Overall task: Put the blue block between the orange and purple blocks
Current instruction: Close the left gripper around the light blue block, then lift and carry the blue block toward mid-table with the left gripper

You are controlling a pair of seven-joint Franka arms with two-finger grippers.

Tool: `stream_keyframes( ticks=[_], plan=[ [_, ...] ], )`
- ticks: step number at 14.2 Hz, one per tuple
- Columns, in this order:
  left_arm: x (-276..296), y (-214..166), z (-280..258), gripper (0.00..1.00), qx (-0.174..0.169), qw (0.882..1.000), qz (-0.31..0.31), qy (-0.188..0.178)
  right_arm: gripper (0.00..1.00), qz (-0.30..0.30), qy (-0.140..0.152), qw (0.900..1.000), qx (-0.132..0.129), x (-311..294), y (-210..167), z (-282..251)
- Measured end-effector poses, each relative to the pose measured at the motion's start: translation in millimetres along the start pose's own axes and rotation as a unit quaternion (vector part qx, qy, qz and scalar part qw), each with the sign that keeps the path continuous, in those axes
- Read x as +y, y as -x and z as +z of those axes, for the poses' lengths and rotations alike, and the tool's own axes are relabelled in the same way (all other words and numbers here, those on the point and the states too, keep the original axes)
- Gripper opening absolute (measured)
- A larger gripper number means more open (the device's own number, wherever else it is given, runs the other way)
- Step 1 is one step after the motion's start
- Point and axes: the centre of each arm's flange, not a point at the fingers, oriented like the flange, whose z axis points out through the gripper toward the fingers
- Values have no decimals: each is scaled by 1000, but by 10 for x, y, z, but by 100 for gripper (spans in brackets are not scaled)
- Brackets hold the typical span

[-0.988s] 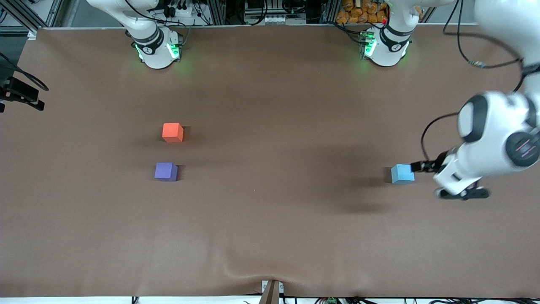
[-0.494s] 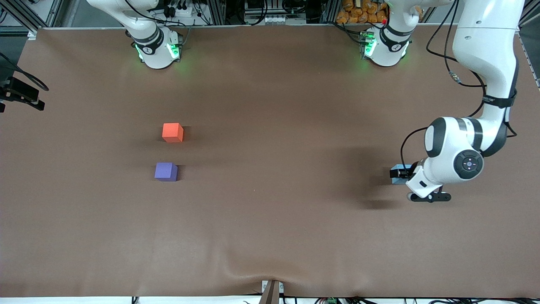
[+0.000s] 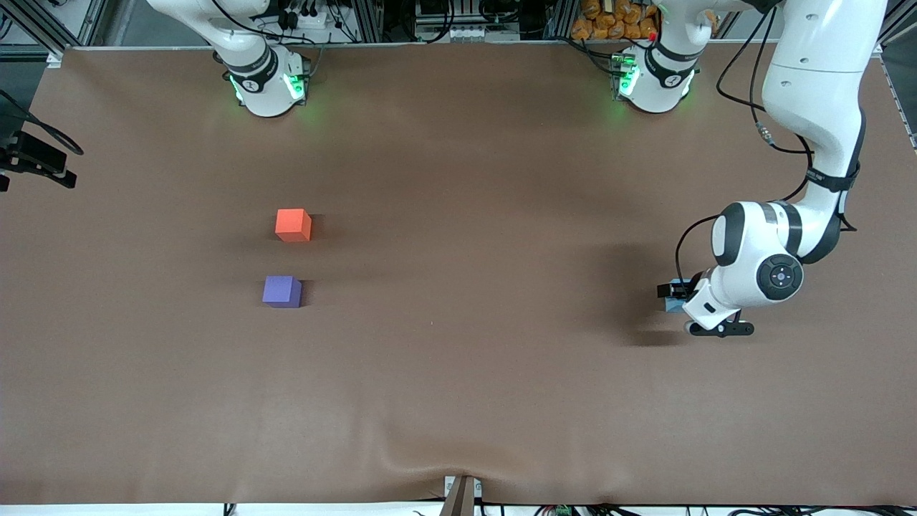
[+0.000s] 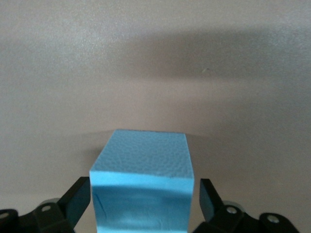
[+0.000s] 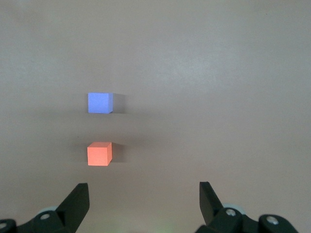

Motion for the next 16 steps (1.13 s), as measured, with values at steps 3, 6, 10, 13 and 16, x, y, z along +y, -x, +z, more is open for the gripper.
stream_keyframes(
  ticks=[3,6,10,13,16],
  plan=[
    [-39,-7,18,75,1,1000,1,1,100,0,0,1000,0,1,-2,3],
    [10,-39,-80,59,11,1000,8,2,100,0,0,1000,0,2,-2,4],
    [277,-55,-731,59,57,998,31,9,100,0,0,1000,-1,2,-4,8],
    [832,94,-1310,58,69,996,42,22,100,0,0,1000,-1,4,-4,9],
    [1673,313,-1655,58,54,997,32,39,100,0,0,1000,-1,5,-7,11]
  ],
)
